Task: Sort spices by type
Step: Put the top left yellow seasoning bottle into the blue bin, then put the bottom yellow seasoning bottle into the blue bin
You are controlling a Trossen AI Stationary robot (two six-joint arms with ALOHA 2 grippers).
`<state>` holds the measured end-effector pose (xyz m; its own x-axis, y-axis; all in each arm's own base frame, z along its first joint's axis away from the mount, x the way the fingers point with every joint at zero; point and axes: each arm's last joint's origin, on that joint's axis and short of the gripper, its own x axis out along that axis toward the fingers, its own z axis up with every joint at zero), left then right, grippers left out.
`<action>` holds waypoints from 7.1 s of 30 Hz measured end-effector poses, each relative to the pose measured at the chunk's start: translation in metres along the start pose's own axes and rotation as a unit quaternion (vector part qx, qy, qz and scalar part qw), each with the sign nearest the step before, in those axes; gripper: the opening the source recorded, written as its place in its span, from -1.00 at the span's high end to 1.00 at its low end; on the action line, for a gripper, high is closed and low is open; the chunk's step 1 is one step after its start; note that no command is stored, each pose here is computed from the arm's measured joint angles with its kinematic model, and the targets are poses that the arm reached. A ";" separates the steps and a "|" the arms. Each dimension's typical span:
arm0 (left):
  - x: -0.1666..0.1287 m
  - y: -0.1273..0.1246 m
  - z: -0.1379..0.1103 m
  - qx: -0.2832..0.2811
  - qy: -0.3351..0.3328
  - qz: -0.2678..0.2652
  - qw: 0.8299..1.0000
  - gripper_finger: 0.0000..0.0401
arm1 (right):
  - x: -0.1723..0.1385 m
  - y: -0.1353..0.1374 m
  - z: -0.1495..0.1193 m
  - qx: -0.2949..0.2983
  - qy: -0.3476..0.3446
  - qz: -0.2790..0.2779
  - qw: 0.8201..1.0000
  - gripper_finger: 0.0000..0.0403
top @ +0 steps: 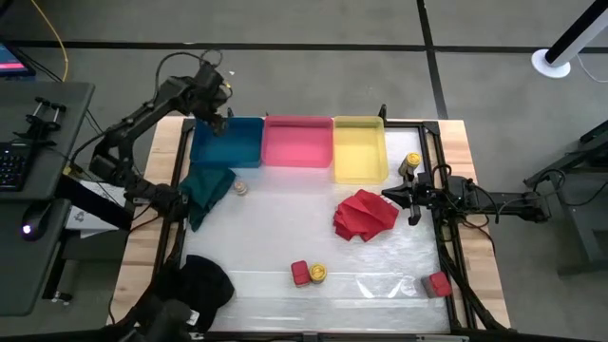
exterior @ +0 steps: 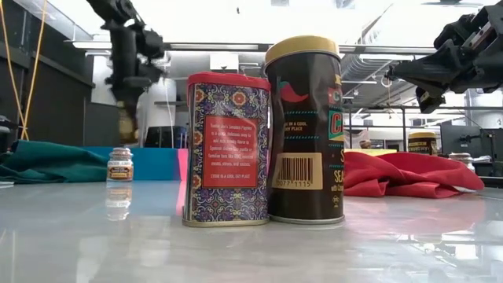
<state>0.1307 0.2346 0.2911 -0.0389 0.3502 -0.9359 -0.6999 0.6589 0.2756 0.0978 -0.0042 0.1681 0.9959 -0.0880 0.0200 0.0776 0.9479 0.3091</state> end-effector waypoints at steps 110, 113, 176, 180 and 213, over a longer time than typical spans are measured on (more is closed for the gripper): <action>-0.004 0.025 0.078 -0.309 -0.025 0.024 0.951 -0.18 | 0.000 0.000 0.000 0.000 0.000 0.000 1.000 1.00; -0.025 0.016 0.093 -0.298 -0.083 -0.033 0.950 -0.18 | 0.000 0.000 0.000 0.000 0.000 0.000 1.000 1.00; -0.129 -0.330 -0.072 0.319 -0.427 -0.467 0.706 -0.18 | 0.135 0.164 0.140 0.263 0.329 0.111 0.900 1.00; -0.117 -0.356 -0.074 0.380 -0.428 -0.442 0.690 -0.14 | 0.130 0.191 0.154 0.247 0.383 0.071 0.887 1.00; -0.066 -0.442 -0.074 0.469 -0.353 -0.460 0.667 1.00 | 0.070 0.213 0.182 0.125 0.342 -0.067 0.929 1.00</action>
<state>0.3899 -0.1283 0.2148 0.6759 -0.4810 -0.5584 0.5696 0.8217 -0.0183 0.1755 0.1356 0.4081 0.7812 0.0968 -0.6168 0.2744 0.8342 0.4784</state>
